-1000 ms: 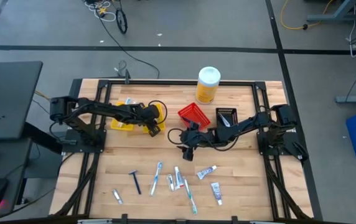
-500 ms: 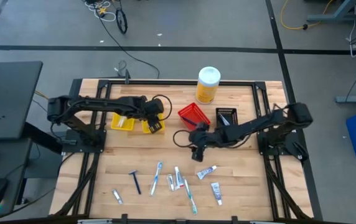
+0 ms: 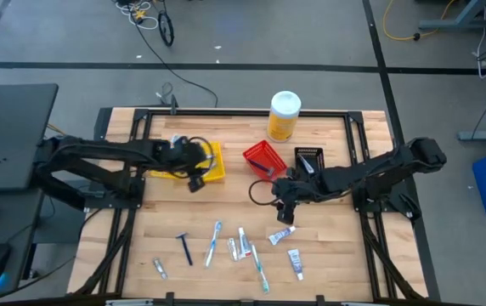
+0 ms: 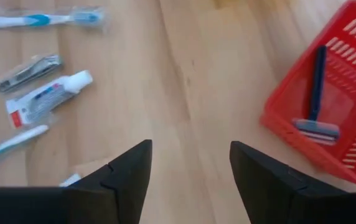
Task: Pick & Place Travel size toiletries
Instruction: Put the blue razor into the red bin
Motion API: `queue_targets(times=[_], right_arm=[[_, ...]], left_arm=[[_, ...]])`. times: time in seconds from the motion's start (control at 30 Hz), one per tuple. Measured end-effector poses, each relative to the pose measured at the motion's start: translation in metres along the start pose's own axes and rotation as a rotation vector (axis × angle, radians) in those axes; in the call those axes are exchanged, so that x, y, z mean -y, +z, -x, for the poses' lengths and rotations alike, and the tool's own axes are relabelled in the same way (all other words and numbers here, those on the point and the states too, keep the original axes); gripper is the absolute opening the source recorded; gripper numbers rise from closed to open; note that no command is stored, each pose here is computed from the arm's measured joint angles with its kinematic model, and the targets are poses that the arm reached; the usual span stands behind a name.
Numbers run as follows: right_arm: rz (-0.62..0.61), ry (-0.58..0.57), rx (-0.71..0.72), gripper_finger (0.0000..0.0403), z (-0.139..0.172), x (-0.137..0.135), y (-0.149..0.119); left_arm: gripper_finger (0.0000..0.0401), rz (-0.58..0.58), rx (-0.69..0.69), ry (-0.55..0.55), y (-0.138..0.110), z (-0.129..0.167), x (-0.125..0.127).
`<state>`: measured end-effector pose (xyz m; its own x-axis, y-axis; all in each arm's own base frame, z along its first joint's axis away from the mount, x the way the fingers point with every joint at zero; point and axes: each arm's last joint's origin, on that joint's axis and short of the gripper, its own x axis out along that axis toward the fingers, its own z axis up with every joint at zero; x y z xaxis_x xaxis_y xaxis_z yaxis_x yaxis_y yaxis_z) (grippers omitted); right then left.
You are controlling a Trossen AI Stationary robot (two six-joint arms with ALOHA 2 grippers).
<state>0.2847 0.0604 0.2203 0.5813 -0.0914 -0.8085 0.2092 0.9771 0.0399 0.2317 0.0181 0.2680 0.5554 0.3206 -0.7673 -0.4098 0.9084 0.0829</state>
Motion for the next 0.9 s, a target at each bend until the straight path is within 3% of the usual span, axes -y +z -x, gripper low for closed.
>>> queue_targets(times=[0.23, 0.47, 0.9], right_arm=[[-0.009, 0.031, -0.007, 0.0229, -0.004, -0.005, -0.001], [0.005, 0.035, 0.005, 0.023, -0.006, -0.005, 0.0], [0.0, 0.044, 0.026, 0.0209, -0.006, -0.006, 0.003]], left_arm=[[0.0156, 0.07, 0.073, -0.056, -0.036, 0.004, 0.006], [0.0155, 0.085, 0.06, -0.097, -0.06, -0.004, 0.014], [0.0155, -0.162, -0.004, -0.434, -0.079, 0.008, 0.061]])
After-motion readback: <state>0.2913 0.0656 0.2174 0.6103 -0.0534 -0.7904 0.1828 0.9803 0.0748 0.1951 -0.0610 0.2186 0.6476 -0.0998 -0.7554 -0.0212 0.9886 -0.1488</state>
